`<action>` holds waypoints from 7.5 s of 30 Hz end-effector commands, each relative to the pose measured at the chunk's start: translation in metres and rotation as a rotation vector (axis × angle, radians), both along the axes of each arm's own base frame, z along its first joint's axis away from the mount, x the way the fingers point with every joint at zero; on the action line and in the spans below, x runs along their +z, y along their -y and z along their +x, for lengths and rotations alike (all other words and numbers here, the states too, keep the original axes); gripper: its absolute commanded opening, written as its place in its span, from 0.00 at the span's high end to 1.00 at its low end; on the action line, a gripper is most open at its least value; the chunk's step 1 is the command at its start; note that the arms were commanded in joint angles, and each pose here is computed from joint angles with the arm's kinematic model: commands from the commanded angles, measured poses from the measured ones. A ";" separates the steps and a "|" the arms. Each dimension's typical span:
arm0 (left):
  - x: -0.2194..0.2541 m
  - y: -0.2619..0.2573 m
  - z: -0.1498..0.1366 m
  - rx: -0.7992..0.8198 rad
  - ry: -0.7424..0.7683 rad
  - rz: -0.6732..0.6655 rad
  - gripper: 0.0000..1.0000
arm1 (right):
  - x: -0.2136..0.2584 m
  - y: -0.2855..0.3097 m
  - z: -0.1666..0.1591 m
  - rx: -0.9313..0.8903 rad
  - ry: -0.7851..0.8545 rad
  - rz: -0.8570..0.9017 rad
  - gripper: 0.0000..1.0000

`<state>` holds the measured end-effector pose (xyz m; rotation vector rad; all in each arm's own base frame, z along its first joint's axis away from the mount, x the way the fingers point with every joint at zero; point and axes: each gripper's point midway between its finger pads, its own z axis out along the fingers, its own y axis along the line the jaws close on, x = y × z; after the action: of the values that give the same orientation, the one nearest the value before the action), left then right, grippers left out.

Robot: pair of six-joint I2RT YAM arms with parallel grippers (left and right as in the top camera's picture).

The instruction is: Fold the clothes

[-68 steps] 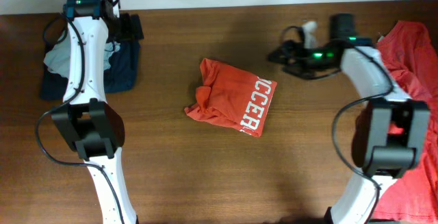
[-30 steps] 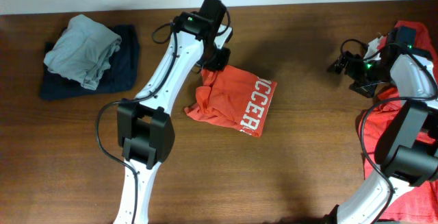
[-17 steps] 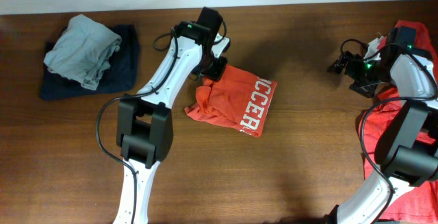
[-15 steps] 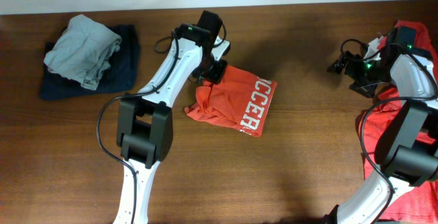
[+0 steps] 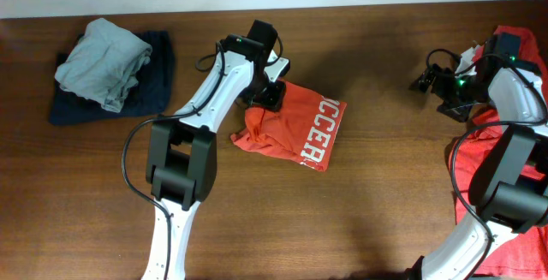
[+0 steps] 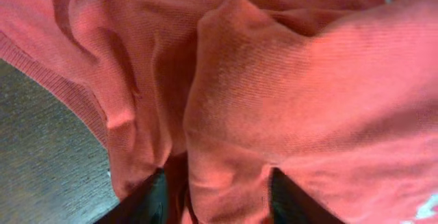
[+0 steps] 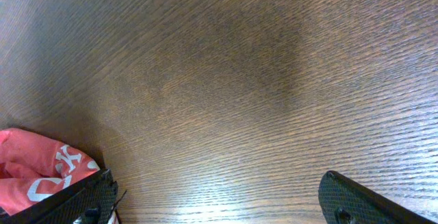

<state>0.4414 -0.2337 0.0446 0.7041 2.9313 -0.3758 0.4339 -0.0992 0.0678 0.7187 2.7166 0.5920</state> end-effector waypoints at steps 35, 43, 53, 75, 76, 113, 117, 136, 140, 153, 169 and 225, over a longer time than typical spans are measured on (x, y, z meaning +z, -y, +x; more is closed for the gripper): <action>0.003 -0.001 -0.019 -0.006 -0.073 -0.024 0.53 | 0.018 0.004 0.002 0.002 0.040 -0.032 0.01; -0.007 0.002 -0.020 -0.005 -0.080 -0.048 0.58 | 0.018 0.004 0.002 0.002 0.040 -0.032 0.01; 0.013 0.013 -0.017 -0.013 -0.070 -0.107 0.99 | 0.018 0.004 0.002 0.002 0.040 -0.032 0.01; 0.066 -0.032 0.017 0.098 0.066 0.034 0.99 | 0.018 0.004 0.002 0.002 0.040 -0.032 0.01; 0.066 -0.035 0.018 0.111 0.070 0.050 0.99 | 0.018 0.004 0.002 0.002 0.040 -0.032 0.01; 0.072 -0.049 0.031 0.217 0.102 0.078 1.00 | 0.052 -0.042 0.038 0.089 0.255 0.215 0.42; 0.086 -0.047 0.037 0.243 0.134 0.058 0.99 | 0.048 -0.074 0.030 0.137 0.191 0.247 0.96; 0.160 -0.055 0.038 0.292 0.294 0.137 0.99 | 0.026 -0.136 0.003 0.286 0.029 0.166 0.96; 0.161 -0.056 0.042 0.298 0.305 0.132 0.99 | 0.021 -0.151 -0.002 0.358 0.038 0.154 0.96; 0.173 0.017 0.036 0.182 0.388 0.026 1.00 | 0.007 -0.133 -0.010 0.367 -0.002 0.070 0.96; 0.207 0.146 0.006 -0.012 0.556 -0.189 0.99 | -0.002 -0.047 -0.031 0.170 -0.103 0.013 0.96; 0.196 0.221 0.003 0.051 0.321 -0.643 0.99 | -0.004 -0.029 -0.035 0.154 -0.107 -0.015 0.96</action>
<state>0.4592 -0.4330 0.2221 0.5957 2.3085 -0.7795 0.3999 -0.0689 0.0554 0.5820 2.9015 0.6088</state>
